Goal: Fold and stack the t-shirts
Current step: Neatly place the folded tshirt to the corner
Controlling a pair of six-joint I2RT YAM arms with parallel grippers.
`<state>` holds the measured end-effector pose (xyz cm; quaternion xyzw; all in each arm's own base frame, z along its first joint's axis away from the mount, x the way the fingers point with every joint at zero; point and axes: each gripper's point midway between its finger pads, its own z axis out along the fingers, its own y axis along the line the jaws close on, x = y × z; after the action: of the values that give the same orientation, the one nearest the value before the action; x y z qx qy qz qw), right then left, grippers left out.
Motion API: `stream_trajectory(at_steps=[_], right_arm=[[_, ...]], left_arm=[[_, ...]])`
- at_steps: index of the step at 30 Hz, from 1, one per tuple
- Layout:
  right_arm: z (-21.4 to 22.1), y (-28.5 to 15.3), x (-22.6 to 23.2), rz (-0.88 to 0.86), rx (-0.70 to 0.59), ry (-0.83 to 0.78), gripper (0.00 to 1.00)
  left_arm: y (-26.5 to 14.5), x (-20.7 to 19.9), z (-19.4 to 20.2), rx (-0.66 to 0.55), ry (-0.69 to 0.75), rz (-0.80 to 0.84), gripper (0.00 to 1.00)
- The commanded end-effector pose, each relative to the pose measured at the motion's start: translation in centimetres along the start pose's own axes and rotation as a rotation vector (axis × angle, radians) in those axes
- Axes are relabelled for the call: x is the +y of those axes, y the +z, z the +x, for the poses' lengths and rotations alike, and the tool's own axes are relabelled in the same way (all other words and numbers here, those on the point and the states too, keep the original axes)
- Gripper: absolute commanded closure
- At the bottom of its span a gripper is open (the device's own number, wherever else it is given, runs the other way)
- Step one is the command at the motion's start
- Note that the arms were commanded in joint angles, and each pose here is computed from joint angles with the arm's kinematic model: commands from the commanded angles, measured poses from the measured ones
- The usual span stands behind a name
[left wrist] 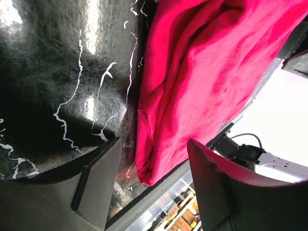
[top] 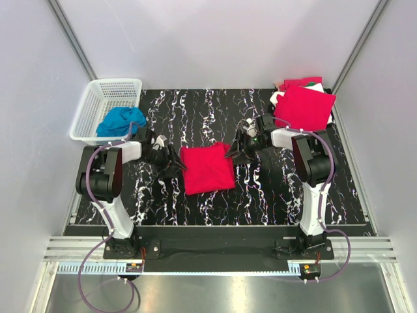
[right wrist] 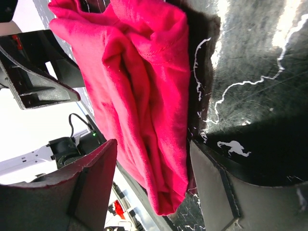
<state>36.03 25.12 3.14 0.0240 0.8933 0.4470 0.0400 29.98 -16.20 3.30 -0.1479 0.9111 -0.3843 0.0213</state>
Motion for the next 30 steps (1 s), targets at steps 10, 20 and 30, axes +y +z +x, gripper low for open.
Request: stream_trajectory(at_steps=[10,20,30], right_arm=[[5.0,5.1,-2.1,0.124,0.104,-0.032,0.3],[6.4,5.3,-2.7,0.157,0.107,-0.03,0.32],[6.4,5.3,-3.5,0.182,0.084,-0.02,0.47]], left_arm=[[2.0,1.7,-0.1,-0.016,0.023,-0.106,0.36],[2.9,1.5,0.6,0.0,0.05,-0.138,0.36],[2.7,2.5,1.3,0.009,0.056,-0.174,0.38]])
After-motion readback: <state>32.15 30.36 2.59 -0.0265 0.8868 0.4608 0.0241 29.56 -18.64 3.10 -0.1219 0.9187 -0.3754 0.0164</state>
